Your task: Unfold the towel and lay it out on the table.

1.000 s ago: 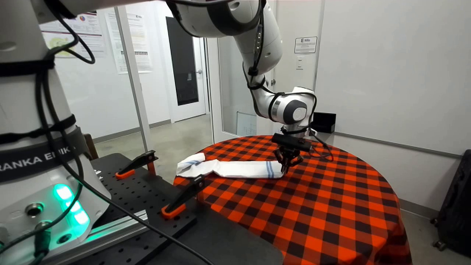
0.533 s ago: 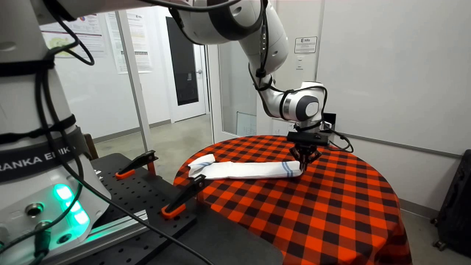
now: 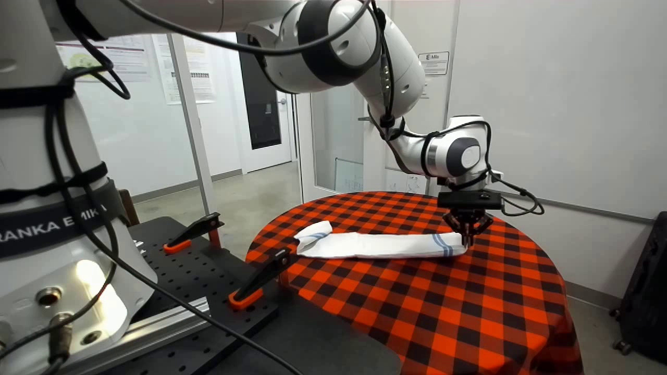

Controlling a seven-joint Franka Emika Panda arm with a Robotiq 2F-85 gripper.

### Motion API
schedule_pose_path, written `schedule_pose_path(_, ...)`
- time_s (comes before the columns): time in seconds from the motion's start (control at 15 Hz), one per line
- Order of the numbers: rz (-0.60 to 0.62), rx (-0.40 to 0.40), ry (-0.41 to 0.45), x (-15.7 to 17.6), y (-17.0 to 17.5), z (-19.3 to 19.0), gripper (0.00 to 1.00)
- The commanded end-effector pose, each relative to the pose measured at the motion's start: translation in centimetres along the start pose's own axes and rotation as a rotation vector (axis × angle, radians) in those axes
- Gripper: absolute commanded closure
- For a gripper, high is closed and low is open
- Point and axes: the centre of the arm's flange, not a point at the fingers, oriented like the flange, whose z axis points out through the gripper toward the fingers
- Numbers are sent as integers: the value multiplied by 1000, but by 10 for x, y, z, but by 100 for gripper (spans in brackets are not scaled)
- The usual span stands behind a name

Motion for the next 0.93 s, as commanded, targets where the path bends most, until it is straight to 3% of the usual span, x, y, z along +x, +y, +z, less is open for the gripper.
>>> schedule_pose_path(0.0,37,-76,39,43,48,12,99)
schedule_pose_path(0.33,84,-153,63,44,76,2,99)
schedule_pose_path(0.87,207,-252,31,39,87,-2,99)
